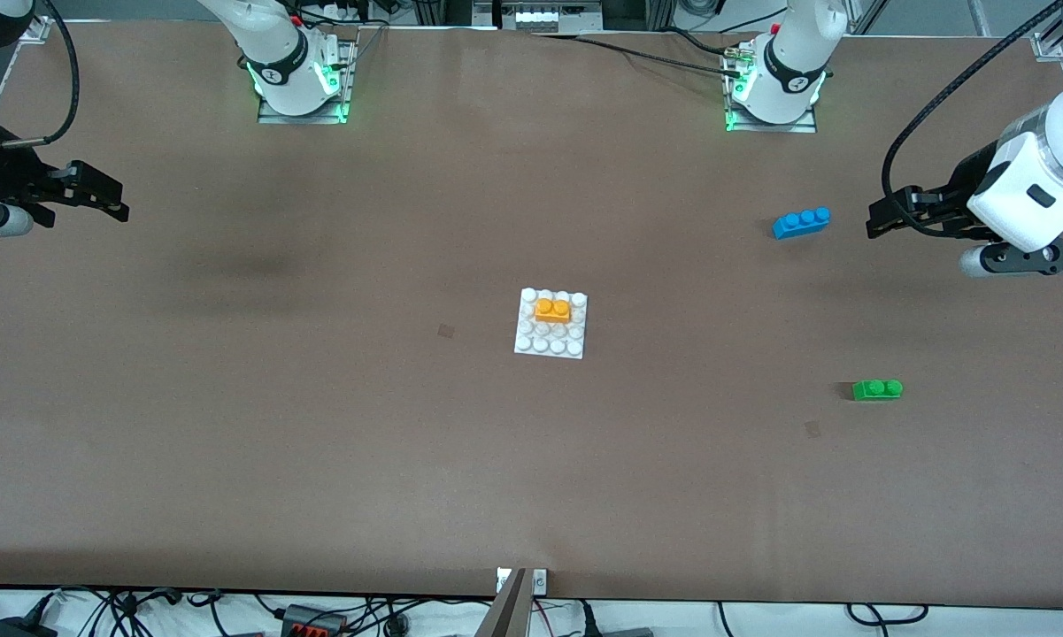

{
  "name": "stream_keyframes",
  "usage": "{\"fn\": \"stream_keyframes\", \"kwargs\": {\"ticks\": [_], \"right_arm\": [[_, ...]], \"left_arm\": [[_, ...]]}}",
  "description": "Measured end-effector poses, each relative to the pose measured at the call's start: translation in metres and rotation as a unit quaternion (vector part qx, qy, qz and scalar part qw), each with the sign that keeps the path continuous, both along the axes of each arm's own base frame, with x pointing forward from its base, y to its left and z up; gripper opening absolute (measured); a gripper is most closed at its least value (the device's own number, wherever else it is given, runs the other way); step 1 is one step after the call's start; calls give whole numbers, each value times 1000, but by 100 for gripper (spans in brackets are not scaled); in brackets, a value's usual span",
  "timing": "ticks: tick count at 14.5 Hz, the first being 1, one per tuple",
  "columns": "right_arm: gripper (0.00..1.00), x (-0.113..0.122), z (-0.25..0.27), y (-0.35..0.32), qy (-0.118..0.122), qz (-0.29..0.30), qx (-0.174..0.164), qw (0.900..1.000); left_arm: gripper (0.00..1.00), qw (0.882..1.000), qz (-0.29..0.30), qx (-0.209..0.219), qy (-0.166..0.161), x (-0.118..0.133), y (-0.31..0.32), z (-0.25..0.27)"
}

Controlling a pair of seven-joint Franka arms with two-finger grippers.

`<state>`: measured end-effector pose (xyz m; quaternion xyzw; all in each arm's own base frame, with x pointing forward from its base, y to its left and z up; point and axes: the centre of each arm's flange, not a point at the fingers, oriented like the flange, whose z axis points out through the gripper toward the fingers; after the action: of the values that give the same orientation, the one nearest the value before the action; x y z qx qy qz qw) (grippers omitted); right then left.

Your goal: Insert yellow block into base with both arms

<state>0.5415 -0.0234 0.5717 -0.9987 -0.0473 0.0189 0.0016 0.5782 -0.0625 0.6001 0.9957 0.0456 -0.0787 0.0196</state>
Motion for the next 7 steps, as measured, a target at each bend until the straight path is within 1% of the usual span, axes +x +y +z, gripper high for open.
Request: {"fn": "stream_keyframes", "kwargs": {"ticks": [3,7], "right_arm": [[100,0,0,0,0,-1,0,1000],[100,0,1,0,-1,-1,0,1000]], "left_arm": [[100,1000,2,2,-10,-3,-3,-8],[100,1000,-4,18,-17,-8,-7,-6]]}}
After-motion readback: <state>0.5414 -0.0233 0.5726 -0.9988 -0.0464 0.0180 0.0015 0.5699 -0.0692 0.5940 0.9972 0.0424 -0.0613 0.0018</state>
